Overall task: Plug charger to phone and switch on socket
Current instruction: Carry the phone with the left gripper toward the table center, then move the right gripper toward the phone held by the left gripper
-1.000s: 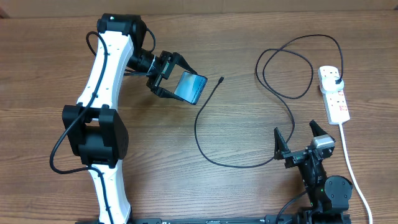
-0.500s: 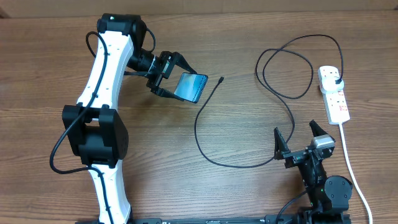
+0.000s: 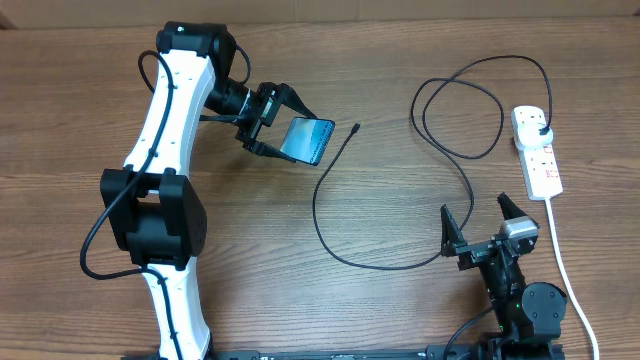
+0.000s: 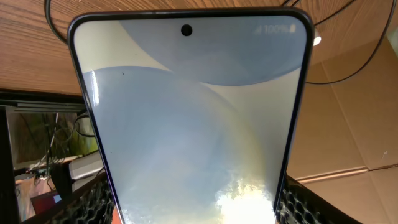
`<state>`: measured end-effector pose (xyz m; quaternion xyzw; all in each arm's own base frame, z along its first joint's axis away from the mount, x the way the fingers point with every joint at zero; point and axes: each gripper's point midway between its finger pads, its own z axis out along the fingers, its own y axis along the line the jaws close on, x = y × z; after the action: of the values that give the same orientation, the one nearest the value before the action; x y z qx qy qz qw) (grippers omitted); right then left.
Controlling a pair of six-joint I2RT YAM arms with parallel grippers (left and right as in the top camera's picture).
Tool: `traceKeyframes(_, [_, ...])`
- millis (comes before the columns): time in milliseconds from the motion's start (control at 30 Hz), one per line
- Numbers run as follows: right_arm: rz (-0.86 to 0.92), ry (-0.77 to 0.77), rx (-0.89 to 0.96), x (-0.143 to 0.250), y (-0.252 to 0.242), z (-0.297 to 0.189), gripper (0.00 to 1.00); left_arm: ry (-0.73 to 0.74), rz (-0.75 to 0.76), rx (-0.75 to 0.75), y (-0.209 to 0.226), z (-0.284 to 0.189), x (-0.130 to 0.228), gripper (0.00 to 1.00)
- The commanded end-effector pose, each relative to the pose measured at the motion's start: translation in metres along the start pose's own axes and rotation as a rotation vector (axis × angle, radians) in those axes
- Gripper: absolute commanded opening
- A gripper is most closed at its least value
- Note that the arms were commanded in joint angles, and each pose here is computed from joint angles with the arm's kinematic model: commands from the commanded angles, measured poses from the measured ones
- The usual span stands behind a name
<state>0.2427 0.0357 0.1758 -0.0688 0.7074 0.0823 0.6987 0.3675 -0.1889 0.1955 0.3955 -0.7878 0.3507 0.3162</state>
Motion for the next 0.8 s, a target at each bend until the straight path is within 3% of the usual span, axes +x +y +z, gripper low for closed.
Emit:
traceKeyframes(0, [0.002,-0.008,-0.010,0.001,0.002,0.000,1.00,0.005,0.024,0.016,-0.006,-0.002,0.013,0.66])
traceKeyframes(167, [0.003,-0.020,-0.135,-0.003,0.024,-0.002,1.00,-0.016,0.026,-0.001,-0.004,-0.002,0.009,0.66])
traceKeyframes(300, [0.183,-0.020,-0.151,-0.013,0.026,-0.004,1.00,-0.034,0.025,-0.013,-0.002,-0.002,0.006,0.66])
traceKeyframes(467, [0.225,-0.038,-0.169,-0.033,0.030,-0.009,1.00,-0.038,0.026,-0.015,-0.001,-0.002,0.006,0.67])
traceKeyframes(767, [0.285,0.095,-0.214,-0.052,0.042,-0.015,1.00,-0.063,0.026,-0.033,0.002,-0.002,0.001,0.67])
